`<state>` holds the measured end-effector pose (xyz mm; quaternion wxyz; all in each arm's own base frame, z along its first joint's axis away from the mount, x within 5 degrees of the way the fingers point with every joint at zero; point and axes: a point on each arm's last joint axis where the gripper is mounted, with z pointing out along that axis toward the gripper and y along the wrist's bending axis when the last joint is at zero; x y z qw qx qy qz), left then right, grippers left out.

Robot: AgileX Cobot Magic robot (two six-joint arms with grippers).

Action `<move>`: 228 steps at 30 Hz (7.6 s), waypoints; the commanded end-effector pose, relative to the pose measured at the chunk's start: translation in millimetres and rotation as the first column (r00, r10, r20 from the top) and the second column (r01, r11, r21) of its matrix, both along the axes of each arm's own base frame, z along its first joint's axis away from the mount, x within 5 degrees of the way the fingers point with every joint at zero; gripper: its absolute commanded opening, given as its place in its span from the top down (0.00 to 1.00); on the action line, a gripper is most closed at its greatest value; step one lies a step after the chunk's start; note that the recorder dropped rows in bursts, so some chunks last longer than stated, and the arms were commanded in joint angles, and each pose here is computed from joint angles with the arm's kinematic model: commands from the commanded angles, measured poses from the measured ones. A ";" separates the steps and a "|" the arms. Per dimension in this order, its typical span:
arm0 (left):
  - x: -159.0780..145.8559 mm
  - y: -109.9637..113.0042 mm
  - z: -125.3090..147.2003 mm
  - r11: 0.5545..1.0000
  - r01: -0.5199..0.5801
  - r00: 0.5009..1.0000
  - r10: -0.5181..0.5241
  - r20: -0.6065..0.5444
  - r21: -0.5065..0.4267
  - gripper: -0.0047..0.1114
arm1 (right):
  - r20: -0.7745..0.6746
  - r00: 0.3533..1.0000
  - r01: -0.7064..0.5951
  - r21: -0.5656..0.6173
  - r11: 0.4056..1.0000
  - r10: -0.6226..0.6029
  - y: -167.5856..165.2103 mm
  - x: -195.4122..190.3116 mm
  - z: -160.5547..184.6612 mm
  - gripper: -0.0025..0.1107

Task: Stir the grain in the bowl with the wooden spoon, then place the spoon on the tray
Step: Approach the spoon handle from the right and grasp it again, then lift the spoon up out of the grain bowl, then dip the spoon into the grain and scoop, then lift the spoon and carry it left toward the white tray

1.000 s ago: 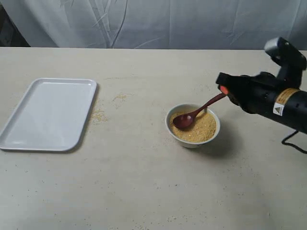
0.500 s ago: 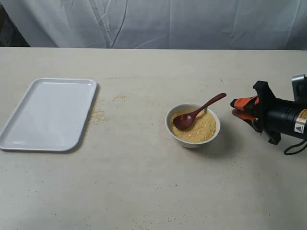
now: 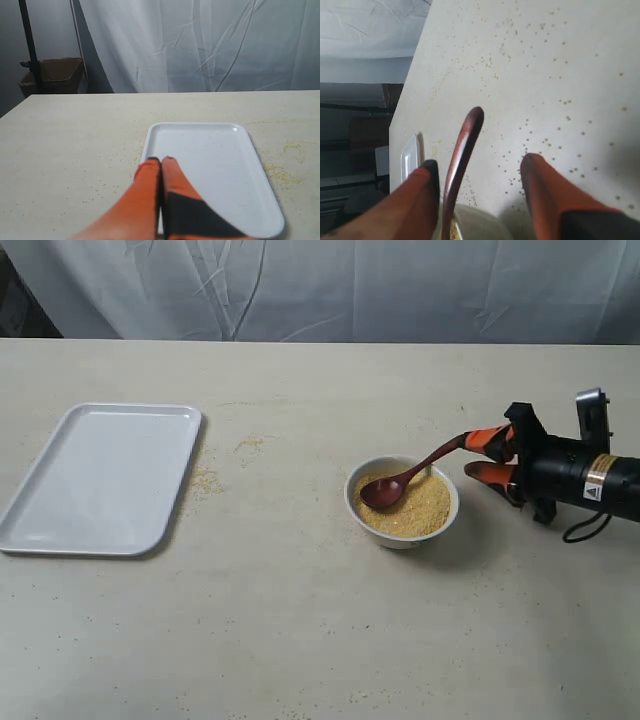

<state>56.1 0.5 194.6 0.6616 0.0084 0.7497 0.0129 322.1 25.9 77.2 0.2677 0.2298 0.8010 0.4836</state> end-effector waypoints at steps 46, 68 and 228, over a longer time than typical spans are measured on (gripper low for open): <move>-0.2 0.0 0.3 1.000 0.000 1.000 0.000 0.011 -0.002 0.96 | 0.439 0.898 -0.020 0.100 0.995 -0.026 38.2 23.8 80.3 0.99; -0.2 0.0 0.3 1.000 0.000 1.000 0.000 0.011 -0.002 0.96 | 0.616 0.760 0.007 -0.325 0.946 0.206 41.2 -12.9 140.3 0.99; -0.2 0.0 0.3 1.000 0.000 1.000 0.000 0.011 -0.002 0.96 | 0.486 0.756 -0.373 -0.229 0.899 0.437 229.8 62.2 221.7 0.99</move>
